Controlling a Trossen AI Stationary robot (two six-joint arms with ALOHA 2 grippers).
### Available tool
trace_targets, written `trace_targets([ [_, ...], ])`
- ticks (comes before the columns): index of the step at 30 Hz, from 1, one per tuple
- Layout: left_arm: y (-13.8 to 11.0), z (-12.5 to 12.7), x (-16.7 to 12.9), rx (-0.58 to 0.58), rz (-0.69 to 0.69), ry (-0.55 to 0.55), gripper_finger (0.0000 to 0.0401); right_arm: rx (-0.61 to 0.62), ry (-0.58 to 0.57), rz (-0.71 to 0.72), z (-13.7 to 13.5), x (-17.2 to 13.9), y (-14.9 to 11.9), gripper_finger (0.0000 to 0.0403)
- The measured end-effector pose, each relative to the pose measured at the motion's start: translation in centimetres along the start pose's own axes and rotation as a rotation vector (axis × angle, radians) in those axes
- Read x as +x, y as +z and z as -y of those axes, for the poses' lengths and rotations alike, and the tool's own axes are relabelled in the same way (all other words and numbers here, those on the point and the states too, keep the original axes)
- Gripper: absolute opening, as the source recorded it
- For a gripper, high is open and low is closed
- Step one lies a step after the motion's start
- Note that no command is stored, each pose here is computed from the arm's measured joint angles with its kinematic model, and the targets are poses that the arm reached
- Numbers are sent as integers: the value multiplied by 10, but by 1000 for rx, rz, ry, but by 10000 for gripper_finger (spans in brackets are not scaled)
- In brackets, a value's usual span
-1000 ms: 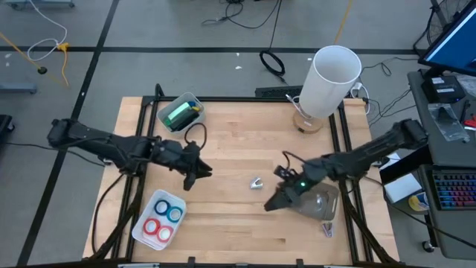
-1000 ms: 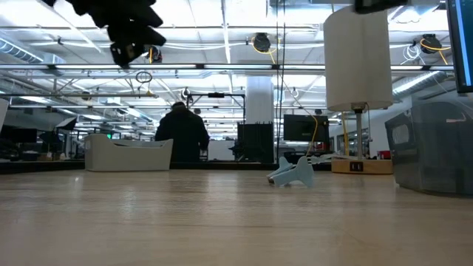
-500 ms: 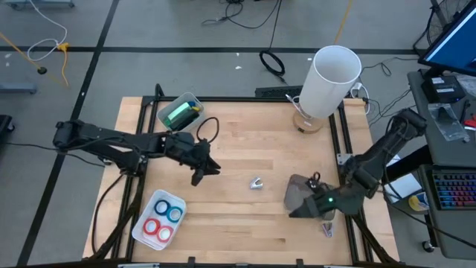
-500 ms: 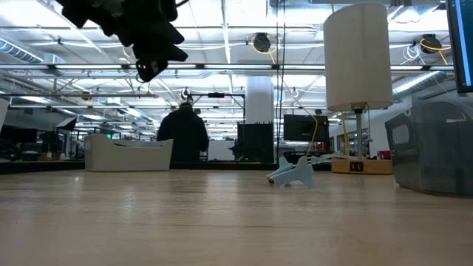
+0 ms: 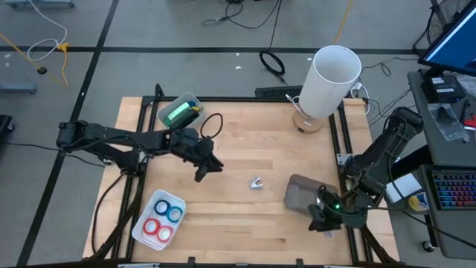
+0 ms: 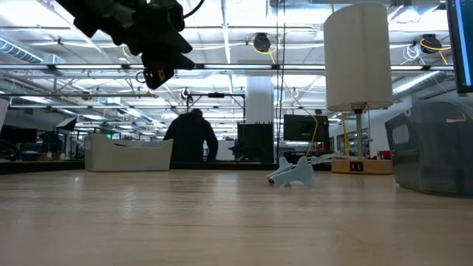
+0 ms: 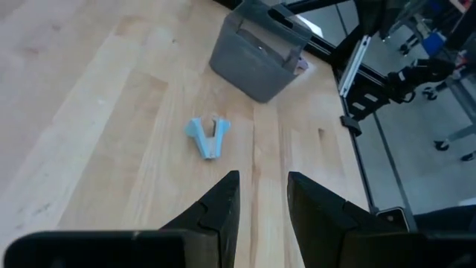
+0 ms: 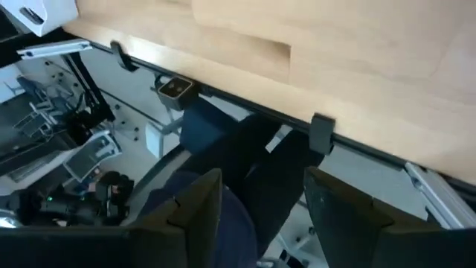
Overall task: Pick and place Stapler, Stapler remover, tape
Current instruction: Put the purple staple remover into the black bin
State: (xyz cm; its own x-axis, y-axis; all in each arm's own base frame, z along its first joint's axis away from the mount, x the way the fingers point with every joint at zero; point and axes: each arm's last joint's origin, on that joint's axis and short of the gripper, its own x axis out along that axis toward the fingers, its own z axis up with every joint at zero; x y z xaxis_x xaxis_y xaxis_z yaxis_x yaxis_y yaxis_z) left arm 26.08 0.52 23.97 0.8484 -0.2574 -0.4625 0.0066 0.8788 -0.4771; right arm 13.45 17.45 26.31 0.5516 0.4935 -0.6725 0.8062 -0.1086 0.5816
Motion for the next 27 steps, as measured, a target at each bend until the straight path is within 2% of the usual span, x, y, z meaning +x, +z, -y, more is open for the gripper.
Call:
trace_targets([
  [6, 2, -5, -2, -1, 11, 15, 113, 21, -36, -56, 3, -1, -5, 187],
  [18, 6, -14, -5, -2, 19, 18, 113, 8, -60, -64, 9, -2, -9, 187],
  [27, 6, -14, -5, 12, 18, 15, 113, -181, -48, -65, 9, -2, -9, 182],
])
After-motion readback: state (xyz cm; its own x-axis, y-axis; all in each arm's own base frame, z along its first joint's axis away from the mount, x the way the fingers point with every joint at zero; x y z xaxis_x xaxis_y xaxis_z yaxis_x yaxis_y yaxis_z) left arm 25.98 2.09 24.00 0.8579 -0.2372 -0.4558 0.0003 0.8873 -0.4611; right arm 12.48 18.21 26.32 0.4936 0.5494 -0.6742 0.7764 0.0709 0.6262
